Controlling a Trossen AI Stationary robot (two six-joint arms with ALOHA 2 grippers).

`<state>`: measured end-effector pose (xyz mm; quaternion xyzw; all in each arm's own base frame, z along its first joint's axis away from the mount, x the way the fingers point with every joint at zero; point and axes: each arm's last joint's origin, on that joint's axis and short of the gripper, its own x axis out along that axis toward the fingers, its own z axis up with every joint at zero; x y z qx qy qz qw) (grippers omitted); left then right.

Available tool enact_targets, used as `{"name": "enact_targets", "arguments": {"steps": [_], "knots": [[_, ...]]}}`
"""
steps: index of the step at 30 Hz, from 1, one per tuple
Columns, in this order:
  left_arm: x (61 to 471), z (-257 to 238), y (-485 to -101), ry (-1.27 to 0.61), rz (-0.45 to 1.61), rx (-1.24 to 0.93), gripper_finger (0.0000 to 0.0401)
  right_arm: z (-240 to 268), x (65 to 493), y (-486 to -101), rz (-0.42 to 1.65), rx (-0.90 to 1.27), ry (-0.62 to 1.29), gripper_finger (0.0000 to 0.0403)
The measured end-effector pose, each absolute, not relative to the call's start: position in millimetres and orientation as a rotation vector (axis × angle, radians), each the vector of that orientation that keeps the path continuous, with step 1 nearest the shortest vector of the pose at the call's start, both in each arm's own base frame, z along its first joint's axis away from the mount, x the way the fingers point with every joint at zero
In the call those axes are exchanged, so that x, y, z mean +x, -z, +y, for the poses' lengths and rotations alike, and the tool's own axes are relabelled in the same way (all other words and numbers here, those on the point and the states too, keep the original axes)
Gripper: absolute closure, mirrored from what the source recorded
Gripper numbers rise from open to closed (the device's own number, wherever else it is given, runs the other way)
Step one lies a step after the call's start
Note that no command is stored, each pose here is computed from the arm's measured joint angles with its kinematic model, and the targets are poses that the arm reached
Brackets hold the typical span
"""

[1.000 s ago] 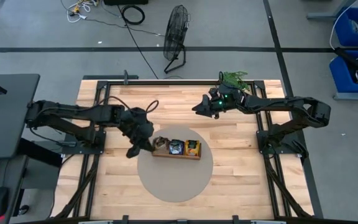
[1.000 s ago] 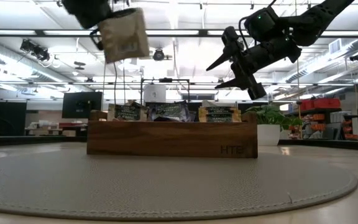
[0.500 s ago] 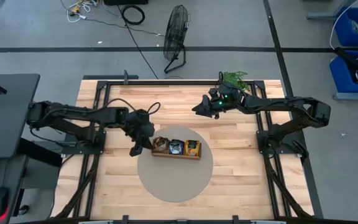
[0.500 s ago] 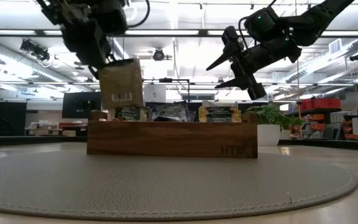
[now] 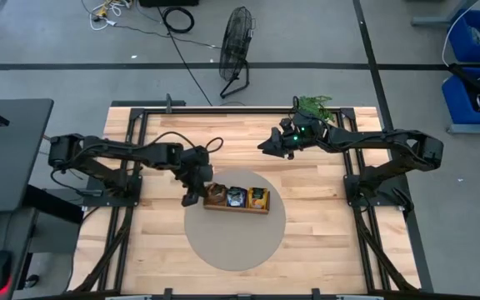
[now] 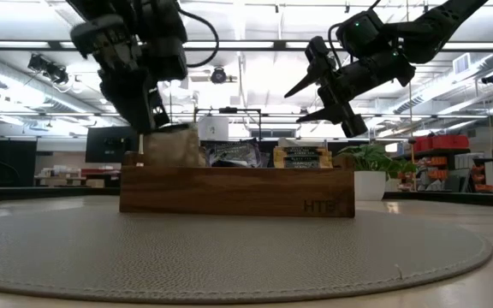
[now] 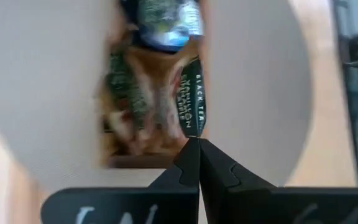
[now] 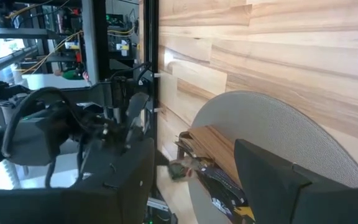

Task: Pick & Place Tea
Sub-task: Put the brown tea bag into the left section of the wooden organizer, then return to Home Position

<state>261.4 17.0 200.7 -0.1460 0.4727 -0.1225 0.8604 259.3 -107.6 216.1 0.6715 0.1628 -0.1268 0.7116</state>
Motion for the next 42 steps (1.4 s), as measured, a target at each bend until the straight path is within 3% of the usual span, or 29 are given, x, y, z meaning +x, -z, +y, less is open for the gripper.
{"name": "enact_targets", "arguments": {"steps": [5, 12, 20, 25, 31, 36, 38, 40, 42], "knots": [[263, 21, -201, 0.125, 0.986, -0.290, 0.0393, -108, 260, -217, 0.356, 1.478, 0.276, 0.0172], [263, 20, -202, 0.117, 0.981, -0.356, 0.0348, -107, 260, -218, 0.348, 1.450, 0.259, 0.0172], [264, 15, -216, 0.143, 0.885, -0.426, 0.0326, -89, 257, -243, 0.238, 1.198, 0.246, 0.0172], [261, 18, -234, -0.015, 0.770, -0.489, 0.0333, -76, 251, -260, 0.166, 0.988, 0.246, 0.0172], [255, 20, -263, -0.053, 0.642, -0.499, 0.0341, -65, 242, -282, 0.123, 0.760, 0.027, 0.0172], [245, 16, -301, -0.045, 0.457, -0.408, 0.0341, -51, 224, -309, -0.011, 0.480, 0.008, 0.0172], [241, 16, -316, -0.030, 0.379, -0.275, 0.0341, -49, 216, -313, 0.004, 0.367, 0.010, 0.0172], [235, 17, -321, -0.005, 0.367, -0.105, 0.0341, -48, 212, -310, 0.041, 0.343, 0.018, 0.0172], [229, 15, -328, 0.010, 0.315, -0.070, 0.0341, -47, 206, -315, 0.007, 0.354, 0.022, 0.0172]]}}
